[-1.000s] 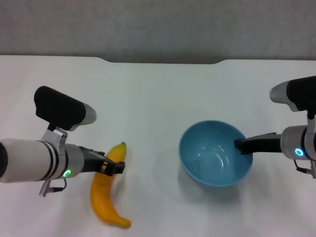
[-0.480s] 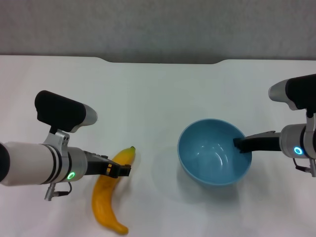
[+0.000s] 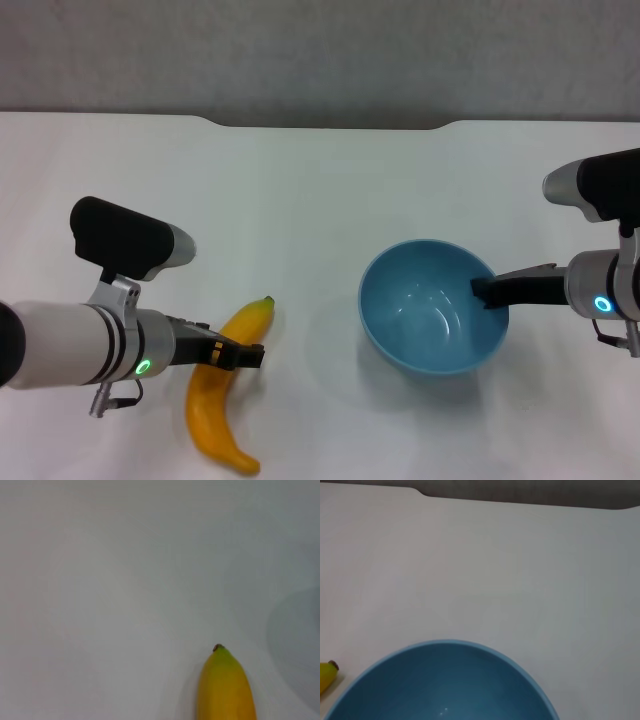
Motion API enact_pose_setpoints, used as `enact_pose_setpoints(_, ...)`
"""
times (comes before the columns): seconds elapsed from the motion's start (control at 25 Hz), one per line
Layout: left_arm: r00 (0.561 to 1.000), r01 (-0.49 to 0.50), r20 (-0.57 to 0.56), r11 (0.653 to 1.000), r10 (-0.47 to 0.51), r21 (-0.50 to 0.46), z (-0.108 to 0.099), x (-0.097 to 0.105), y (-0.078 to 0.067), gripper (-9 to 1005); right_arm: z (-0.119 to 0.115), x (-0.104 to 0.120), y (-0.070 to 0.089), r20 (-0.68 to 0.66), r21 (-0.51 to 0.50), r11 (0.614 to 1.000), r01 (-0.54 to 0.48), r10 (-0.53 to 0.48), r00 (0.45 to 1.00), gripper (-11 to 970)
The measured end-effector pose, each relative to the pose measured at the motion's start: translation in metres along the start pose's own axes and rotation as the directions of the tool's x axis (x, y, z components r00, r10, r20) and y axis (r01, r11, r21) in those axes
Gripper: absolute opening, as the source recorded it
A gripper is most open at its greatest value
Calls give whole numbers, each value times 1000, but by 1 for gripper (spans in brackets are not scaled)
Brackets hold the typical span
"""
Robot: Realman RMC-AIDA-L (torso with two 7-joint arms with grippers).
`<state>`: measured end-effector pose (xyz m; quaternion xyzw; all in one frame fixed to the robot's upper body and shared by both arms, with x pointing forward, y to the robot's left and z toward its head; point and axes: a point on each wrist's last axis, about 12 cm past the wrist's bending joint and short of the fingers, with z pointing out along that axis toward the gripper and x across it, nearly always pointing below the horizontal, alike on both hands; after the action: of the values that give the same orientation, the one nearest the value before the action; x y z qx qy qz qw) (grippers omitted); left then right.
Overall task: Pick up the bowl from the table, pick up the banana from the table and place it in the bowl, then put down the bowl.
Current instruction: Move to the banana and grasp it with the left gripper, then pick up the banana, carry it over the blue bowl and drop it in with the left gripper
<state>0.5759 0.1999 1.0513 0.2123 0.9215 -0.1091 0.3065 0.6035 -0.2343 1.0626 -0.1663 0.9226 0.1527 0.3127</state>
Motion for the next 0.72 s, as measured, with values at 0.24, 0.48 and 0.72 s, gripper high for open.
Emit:
enact_pose_setpoints(0.24,1000,8,0,1000,-8,1,0,-1,0,876,0,0,0,0,0,1000,0,0,1000,45)
enact_pose_setpoints(0.48,1000,1,-5,1000,-1,-1,2,1,0,798,0,-1,1,2,-2,1000,2,-2,1000,46)
enact_pose_setpoints(0.72,1000,-2,12,1000,2,-5,2,-1,0,561,-1,-2,1,9,-2,1000,2,-2,1000,48)
